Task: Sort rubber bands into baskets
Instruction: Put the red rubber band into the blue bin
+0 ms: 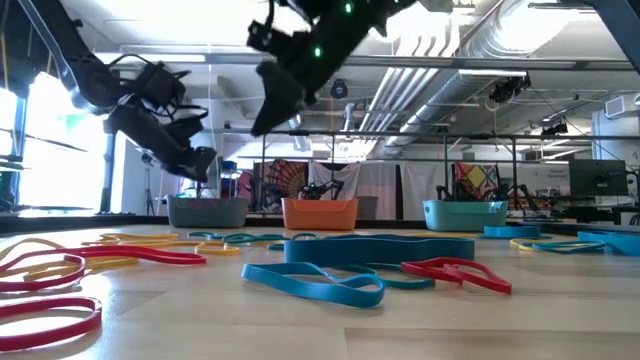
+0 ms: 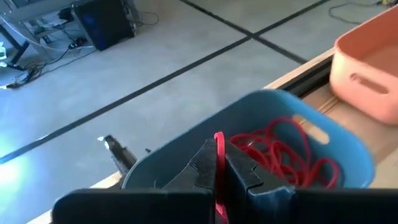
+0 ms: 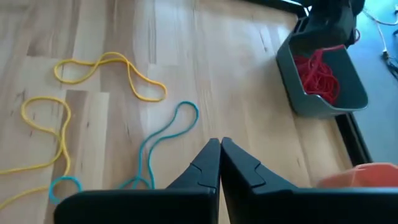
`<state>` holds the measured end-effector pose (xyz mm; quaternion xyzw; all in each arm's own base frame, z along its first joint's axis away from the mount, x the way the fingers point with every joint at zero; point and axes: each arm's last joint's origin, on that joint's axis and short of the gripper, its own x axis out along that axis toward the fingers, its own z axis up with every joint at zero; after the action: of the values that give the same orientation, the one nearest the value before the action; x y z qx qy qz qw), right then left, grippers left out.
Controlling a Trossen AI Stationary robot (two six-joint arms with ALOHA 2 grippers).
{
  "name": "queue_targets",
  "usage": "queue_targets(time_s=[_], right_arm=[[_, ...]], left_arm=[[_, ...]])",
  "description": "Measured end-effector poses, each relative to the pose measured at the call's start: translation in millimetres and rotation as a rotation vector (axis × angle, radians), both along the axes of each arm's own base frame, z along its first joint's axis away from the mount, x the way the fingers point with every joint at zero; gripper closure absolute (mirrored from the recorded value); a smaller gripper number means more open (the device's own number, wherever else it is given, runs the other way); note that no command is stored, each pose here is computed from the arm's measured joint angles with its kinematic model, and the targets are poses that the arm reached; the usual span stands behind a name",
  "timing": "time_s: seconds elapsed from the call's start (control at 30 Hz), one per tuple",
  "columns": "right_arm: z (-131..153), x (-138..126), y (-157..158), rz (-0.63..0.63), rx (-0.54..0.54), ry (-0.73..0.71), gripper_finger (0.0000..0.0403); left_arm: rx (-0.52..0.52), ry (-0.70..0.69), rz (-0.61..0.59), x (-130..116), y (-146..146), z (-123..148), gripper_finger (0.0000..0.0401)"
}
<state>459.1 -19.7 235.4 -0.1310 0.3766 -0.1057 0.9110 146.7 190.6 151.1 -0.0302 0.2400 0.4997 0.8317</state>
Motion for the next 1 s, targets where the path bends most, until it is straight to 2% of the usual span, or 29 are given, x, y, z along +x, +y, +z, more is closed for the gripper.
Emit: queue_targets(time_s=[0.1,0.27,0.47,0.63,0.8,1.0], right_arm=[[-12,-3,3,-0.006,0.004,-0.027,0.0403],[-13,-13,11,-0.036,0.006,-0.146,0.0403],[-12,-44,11,-0.071,0.048,-0.299,0.0403],[-29,-72,8,-0.059,0.066,-0.384,0.0403],[-28,-92,21,-0.005,0.200,-0.319,0.0403],[-30,-112,52,0.013,0.250,-0.125,0.0384]], left_arm=[[0.000,0.026,-0.001,-1,2,-2,0.0383],[-0.011,0.059,-0.011,-2,1,-4,0.0329],[-0.015,0.023,-0.027,0,5,2,0.0272],[-0.036,-0.011,-0.111,4,4,11,0.0262],[-0.012,-0.069,-0.259,16,-15,24,0.0272],[0.031,-0.127,-0.409,30,-51,34,0.0286]])
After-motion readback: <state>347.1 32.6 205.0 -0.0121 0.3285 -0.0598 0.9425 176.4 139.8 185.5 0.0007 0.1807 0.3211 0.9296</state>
